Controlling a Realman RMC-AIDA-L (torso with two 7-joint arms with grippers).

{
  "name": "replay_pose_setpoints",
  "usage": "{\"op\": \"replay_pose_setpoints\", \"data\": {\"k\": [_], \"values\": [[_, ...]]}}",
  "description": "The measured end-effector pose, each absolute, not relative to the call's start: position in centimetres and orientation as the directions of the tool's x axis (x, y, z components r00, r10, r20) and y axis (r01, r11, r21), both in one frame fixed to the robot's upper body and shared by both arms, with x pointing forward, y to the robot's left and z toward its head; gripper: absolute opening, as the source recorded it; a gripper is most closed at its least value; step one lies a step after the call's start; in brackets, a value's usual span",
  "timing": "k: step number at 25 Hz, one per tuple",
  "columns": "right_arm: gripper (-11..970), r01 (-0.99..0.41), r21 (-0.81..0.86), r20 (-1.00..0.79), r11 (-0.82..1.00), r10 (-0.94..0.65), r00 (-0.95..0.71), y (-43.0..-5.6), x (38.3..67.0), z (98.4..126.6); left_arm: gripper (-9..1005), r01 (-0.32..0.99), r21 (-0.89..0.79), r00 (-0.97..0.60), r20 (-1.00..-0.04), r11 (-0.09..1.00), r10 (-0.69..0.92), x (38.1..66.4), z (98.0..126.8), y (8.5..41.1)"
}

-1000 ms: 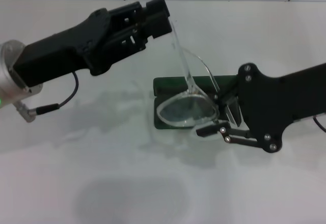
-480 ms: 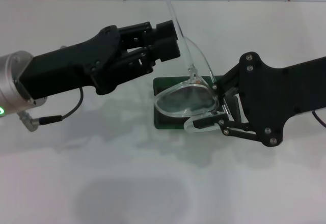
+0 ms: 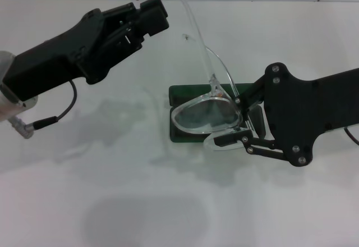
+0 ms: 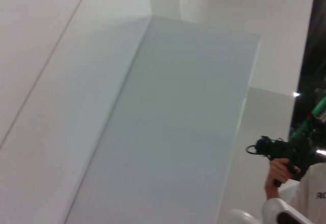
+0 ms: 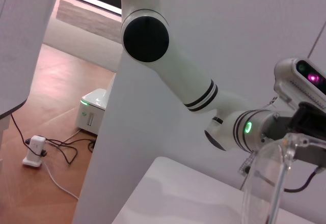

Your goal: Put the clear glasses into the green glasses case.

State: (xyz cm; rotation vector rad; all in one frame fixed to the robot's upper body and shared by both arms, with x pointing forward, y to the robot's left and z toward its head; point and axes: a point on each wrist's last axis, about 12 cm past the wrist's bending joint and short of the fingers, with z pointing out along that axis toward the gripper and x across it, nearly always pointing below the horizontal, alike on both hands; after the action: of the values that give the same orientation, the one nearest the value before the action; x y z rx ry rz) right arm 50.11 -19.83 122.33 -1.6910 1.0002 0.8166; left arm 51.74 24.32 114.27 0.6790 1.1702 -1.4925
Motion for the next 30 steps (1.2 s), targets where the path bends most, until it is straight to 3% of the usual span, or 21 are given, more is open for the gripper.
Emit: {"op": "replay_pose_setpoints", "data": {"k": [3,14,30], "values": [[120,-0.901,-0.392,-0.87,-0.188,-0.243,0.429,-19.8,50.2,122.2,191,0.957,-0.29,-0.257,-0.885,0.028,-0.389,51.5,114.4,24.1],[120,-0.903,-0.388,-0.879,-0.186,-0.219,0.423,-19.8,50.5,122.0,82,0.963,-0.26,-0.266,-0.889,-0.067,-0.372,51.3,114.9,22.7],[120,-0.906,-0.376,-0.886,-0.195,-0.21,0.413,-19.5,50.6,121.6,82,0.965,-0.248,-0.263,-0.89,-0.088,-0.372,51.6,115.4,22.4]]}}
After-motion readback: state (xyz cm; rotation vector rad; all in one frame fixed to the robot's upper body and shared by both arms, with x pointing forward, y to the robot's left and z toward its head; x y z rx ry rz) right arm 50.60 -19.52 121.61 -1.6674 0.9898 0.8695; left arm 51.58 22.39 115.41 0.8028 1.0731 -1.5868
